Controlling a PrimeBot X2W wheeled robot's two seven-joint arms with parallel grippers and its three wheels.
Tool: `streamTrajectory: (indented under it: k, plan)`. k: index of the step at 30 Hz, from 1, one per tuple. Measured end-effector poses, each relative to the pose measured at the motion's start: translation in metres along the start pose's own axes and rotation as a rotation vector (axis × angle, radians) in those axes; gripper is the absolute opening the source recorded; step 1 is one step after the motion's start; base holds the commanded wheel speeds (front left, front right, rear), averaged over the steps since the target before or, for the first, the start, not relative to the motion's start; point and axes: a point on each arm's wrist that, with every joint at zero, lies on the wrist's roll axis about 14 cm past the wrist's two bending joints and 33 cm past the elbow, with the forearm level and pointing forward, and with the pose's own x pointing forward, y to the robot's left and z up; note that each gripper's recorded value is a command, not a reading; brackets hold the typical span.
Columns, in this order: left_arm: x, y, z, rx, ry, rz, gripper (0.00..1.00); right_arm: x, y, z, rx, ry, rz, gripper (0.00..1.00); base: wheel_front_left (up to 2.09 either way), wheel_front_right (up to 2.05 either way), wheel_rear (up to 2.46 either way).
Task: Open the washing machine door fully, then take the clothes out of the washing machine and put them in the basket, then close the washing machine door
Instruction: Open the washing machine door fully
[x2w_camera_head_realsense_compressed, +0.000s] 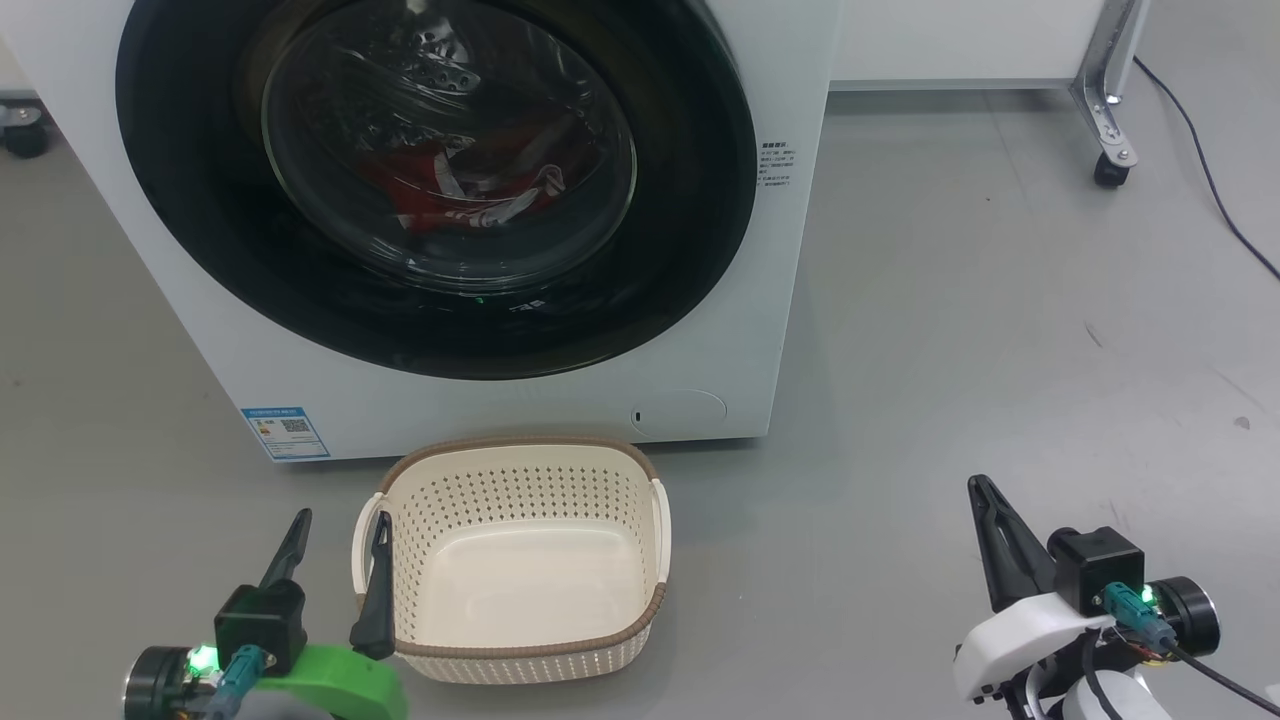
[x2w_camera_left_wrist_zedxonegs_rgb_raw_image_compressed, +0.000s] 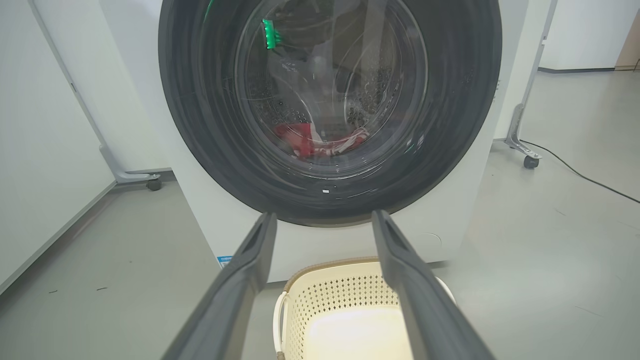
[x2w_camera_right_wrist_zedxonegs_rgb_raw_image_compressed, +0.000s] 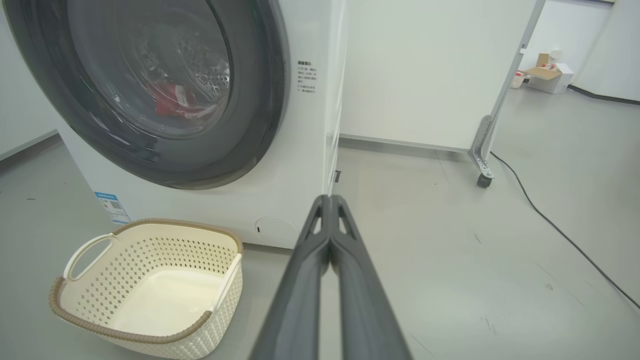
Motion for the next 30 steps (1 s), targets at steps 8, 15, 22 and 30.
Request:
streamTrajectory:
  k: [8,15,22,30]
  plan:
    - [0.0,0.0,-0.002,0.0,0.005,0.0,1.0,0.001,0.001,-0.003,0.035,0.008,0.004,0.0,0.0,0.0,0.0]
    - [0.001,0.0,-0.004,0.001,0.011,-0.004,1.0,0.006,-0.001,-0.006,0.2,0.013,-0.035,0.0,0.0,0.0,0.0]
    - [0.009,-0.002,-0.004,-0.009,0.008,-0.007,1.0,0.024,-0.01,-0.003,0.425,-0.01,-0.08,0.0,0.0,0.0,0.0]
    - [0.023,-0.002,0.0,-0.014,-0.004,-0.01,1.0,0.055,-0.036,0.001,0.745,-0.027,-0.159,0.0,0.0,0.0,0.0]
